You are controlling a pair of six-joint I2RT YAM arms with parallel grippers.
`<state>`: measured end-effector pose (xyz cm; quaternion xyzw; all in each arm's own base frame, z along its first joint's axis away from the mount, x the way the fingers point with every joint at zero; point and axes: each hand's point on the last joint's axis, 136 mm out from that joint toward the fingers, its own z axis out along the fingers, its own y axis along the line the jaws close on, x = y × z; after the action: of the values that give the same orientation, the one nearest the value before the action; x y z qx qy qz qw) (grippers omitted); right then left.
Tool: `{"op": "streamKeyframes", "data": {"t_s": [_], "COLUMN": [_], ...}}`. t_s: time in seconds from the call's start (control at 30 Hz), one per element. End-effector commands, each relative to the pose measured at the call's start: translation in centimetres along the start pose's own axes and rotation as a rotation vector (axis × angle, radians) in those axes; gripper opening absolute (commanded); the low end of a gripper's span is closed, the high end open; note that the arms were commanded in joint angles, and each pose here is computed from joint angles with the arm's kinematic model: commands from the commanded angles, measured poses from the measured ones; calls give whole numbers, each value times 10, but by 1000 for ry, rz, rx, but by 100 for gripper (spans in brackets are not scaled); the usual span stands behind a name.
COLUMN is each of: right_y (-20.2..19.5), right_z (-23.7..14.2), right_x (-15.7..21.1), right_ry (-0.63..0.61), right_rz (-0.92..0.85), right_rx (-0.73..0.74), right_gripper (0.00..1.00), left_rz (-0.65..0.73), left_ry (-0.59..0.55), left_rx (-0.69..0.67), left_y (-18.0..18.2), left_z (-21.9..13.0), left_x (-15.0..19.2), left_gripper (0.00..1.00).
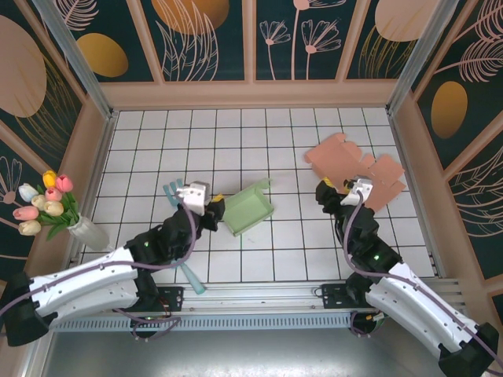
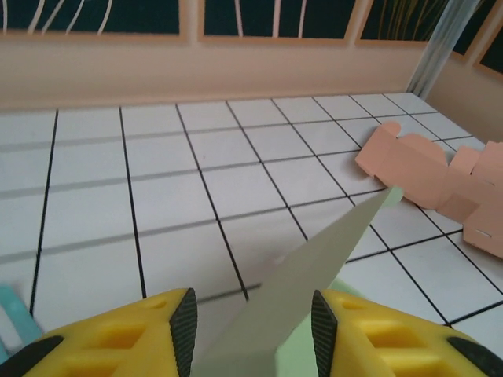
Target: Fold the paper box
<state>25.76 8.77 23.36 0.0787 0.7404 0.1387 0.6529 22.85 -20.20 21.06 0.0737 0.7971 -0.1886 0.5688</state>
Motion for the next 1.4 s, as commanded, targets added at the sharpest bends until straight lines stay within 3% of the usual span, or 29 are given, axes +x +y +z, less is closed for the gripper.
{"op": "streamKeyframes", "data": {"t_s": [0.0, 0.3, 0.47, 1.03, 1.2, 1.37], "right_y": [8, 12, 12, 15, 15, 18], "right_z": [3, 7, 7, 8, 8, 8], "right_x": [-3, 4, 4, 7, 8, 9], "right_ry": [0, 38, 38, 51, 53, 58], "right_rz": [-18, -42, -42, -50, -49, -49], "right_rx": [-38, -40, -41, -56, -58, -71], "right_gripper": [68, 68, 68, 68, 68, 68], "left_rz": [-162, -130, -92, -85, -44, -4], "left_ry": [7, 141, 157, 151, 154, 165], "left_rx": [22, 77, 3, 3, -73, -139], "left_y": [4, -8, -2, -8, -5, -3], "left_z": [0, 17, 32, 37, 48, 59], "left_x": [18, 71, 82, 77, 74, 74], "left_gripper": [45, 45, 44, 40, 36, 25]}}
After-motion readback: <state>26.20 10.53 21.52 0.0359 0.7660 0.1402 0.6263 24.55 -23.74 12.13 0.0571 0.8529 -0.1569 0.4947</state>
